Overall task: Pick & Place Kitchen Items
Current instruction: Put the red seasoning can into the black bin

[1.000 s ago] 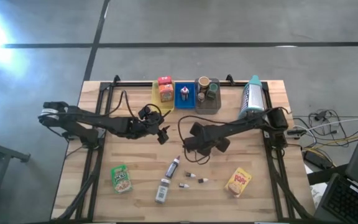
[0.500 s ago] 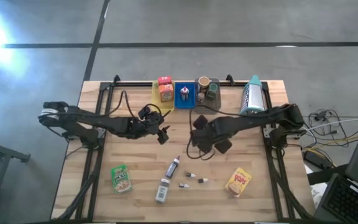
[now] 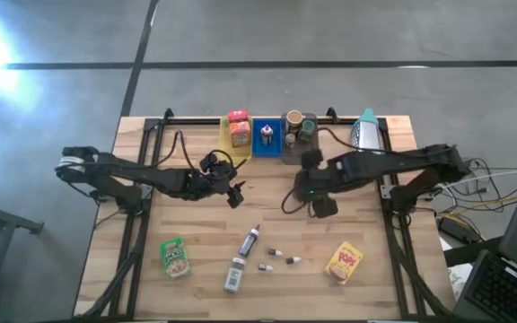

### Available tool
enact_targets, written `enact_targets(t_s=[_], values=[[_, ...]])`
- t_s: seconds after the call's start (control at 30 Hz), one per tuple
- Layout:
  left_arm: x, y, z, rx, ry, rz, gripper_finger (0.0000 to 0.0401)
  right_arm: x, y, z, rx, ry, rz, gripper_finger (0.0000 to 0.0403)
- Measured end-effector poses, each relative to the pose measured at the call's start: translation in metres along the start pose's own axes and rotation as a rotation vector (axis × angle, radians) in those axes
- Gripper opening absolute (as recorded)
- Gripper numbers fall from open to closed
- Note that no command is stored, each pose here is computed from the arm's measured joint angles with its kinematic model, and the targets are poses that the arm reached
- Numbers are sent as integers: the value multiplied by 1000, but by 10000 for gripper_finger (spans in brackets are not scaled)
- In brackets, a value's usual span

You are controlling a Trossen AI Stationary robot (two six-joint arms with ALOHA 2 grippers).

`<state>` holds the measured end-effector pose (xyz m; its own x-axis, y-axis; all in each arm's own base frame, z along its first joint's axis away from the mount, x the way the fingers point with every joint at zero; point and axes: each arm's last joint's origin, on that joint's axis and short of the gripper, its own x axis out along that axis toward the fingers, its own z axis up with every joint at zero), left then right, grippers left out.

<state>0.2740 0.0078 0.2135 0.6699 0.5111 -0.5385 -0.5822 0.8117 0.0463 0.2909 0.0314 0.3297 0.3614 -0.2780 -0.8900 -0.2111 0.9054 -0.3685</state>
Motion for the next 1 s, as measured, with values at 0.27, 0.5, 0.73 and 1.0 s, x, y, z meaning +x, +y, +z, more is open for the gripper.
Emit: enact_targets(t_s=[0.27,0.5,0.73,1.0], values=[[0,0,0,0,0,0,273,-34,-8,-18,280,-105,9,384],[0,0,0,0,0,0,273,-62,-13,-36,438,-198,47,384],[0,0,0,0,0,0,273,-81,-17,-50,583,-263,59,384],[0,0,0,0,0,0,273,-71,-13,-57,759,-232,42,384]])
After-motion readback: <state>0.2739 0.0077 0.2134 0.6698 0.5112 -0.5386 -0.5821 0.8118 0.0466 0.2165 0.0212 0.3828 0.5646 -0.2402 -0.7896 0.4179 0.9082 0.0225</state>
